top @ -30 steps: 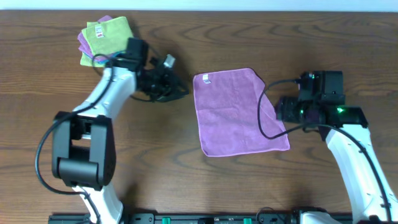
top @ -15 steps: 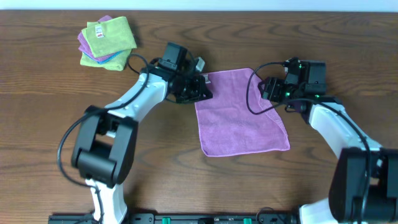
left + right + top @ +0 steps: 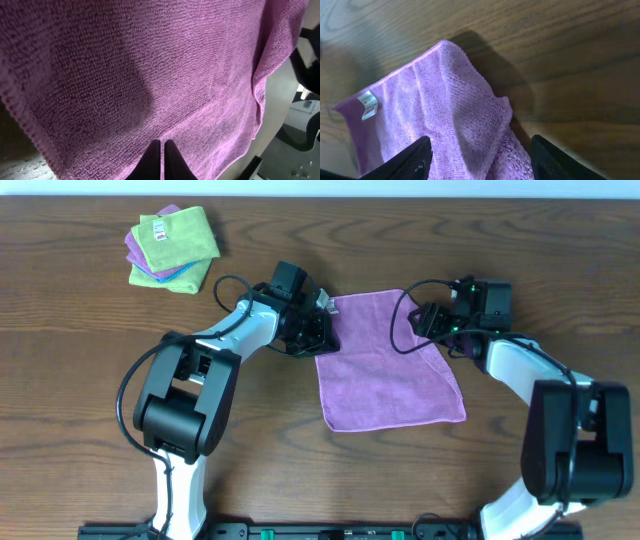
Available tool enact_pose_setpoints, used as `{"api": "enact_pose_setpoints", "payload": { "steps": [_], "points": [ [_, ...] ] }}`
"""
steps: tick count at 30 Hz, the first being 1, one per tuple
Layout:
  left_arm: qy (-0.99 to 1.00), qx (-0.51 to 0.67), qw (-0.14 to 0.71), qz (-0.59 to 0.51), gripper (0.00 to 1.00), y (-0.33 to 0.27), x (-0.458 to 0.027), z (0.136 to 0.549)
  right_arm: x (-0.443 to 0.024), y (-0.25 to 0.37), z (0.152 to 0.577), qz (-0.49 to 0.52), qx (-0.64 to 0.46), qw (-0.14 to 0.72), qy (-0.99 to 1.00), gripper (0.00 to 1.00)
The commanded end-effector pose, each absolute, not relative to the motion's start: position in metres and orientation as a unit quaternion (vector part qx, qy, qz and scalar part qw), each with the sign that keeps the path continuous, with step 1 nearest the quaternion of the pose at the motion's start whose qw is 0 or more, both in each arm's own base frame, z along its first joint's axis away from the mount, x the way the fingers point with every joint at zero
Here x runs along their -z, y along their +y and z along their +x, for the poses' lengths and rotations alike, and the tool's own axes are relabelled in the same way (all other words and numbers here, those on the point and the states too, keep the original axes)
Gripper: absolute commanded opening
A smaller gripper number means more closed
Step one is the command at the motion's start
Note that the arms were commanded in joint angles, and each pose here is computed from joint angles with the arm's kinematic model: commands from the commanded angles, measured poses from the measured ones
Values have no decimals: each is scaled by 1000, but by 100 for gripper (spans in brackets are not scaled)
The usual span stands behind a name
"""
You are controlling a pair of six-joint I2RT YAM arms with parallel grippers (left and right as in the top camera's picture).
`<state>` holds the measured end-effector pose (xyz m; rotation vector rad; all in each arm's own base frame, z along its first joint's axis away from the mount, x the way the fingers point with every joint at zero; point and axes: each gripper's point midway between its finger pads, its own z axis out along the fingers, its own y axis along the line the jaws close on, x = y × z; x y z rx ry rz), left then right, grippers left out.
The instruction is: Fold the cloth
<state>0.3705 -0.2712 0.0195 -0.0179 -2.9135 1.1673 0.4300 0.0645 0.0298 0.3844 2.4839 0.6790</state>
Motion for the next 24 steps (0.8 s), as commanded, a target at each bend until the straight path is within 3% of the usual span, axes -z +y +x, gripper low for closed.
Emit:
{"api": "enact_pose_setpoints", "payload": {
  "steps": [1, 16, 18, 21, 24],
  "points": [
    [-930, -368, 2, 1, 6, -272, -19, 371, -23, 74, 430, 152, -269, 256, 916, 61],
    [-930, -368, 5, 8, 6, -272, -19, 371, -13, 79, 441, 177, -295, 258, 903, 54],
    [-930, -368, 5, 10, 6, -272, -19, 371, -14, 79, 442, 176, -295, 261, 902, 49],
    [-930, -368, 5, 10, 6, -272, -19, 371, -17, 80, 446, 176, -298, 269, 899, 30],
    [-930, -367, 5, 10, 6, -271, -19, 371, -20, 84, 450, 173, -304, 279, 894, 25]
  ]
}}
